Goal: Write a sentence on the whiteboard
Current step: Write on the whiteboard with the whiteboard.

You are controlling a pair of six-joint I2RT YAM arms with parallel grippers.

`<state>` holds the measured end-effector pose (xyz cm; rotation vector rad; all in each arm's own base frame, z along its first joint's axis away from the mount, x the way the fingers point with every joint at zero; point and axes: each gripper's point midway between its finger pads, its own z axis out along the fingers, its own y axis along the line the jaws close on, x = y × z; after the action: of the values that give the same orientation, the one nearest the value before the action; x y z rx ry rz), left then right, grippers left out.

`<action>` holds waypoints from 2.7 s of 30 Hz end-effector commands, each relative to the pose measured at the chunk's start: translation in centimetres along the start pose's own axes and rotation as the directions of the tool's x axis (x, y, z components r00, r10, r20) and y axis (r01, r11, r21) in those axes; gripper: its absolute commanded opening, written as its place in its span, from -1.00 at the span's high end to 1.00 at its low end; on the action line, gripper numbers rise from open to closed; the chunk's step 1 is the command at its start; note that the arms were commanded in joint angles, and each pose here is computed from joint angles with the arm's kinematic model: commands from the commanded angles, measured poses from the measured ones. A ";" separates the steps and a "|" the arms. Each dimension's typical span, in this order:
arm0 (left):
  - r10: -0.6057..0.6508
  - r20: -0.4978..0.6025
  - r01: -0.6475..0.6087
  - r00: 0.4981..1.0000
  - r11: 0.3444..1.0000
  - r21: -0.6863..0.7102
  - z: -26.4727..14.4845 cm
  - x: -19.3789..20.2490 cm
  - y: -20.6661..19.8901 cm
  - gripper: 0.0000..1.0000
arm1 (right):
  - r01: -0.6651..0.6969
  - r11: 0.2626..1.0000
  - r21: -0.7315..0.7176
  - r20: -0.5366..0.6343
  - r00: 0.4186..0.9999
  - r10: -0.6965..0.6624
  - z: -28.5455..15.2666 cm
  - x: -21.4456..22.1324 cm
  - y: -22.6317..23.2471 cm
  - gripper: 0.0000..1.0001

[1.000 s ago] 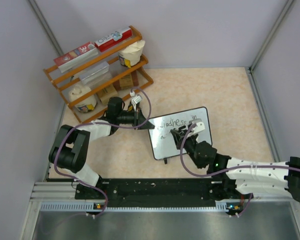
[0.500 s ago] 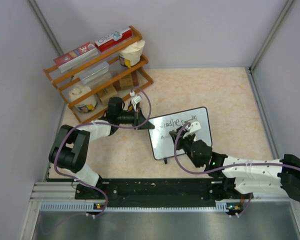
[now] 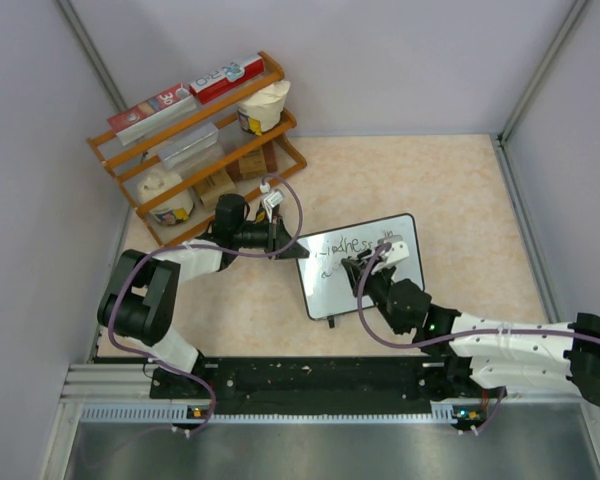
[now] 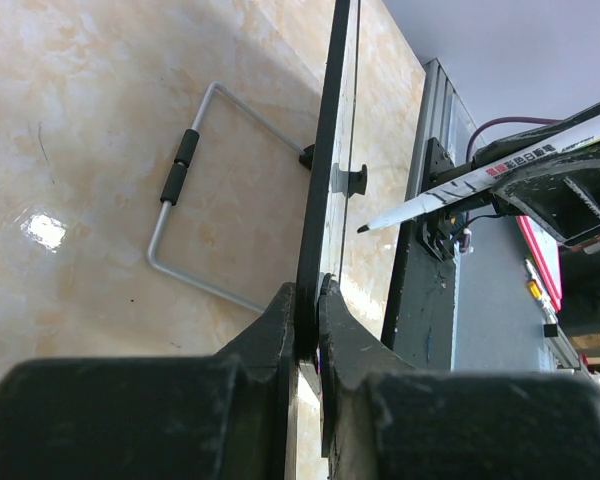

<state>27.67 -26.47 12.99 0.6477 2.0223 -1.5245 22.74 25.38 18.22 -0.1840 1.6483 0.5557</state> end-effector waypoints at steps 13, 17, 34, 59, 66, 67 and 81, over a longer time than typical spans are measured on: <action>0.017 -0.048 -0.023 0.999 0.993 -0.116 0.2 2.7 3.3 1.00 | -0.021 0.999 0.032 0.002 1.000 0.021 1.3 0.2 -0.1 1.00; 0.020 -0.045 -0.025 0.999 0.993 -0.117 0.2 2.5 3.3 1.00 | -0.012 1.000 0.004 -0.021 1.000 0.012 1.4 0.6 0.5 1.00; 0.017 -0.048 -0.023 0.999 0.993 -0.115 0.3 2.6 3.3 1.00 | 0.003 0.999 0.047 -0.072 0.997 0.001 0.3 2.3 -1.2 1.00; 0.018 -0.049 -0.023 0.999 0.993 -0.116 0.3 2.6 3.3 1.00 | -0.060 0.998 -0.009 0.089 0.994 0.061 -0.8 -4.1 -0.8 1.00; 0.019 -0.048 -0.025 0.999 0.993 -0.118 0.2 2.6 3.3 1.00 | -0.047 0.999 0.011 0.061 0.997 0.046 0.4 -3.5 -0.9 1.00; 0.019 -0.048 -0.025 0.999 0.993 -0.118 0.2 2.6 3.3 1.00 | -0.046 0.999 0.006 0.054 0.997 0.046 0.5 -3.3 -0.7 1.00; 0.020 -0.047 -0.026 0.999 0.993 -0.116 0.2 2.6 3.3 1.00 | -0.058 0.998 -0.009 0.017 0.998 0.058 1.1 -1.5 -0.2 1.00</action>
<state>27.67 -26.45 12.99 0.6466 2.0246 -1.5252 23.55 24.61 17.56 -0.1842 1.6849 0.5504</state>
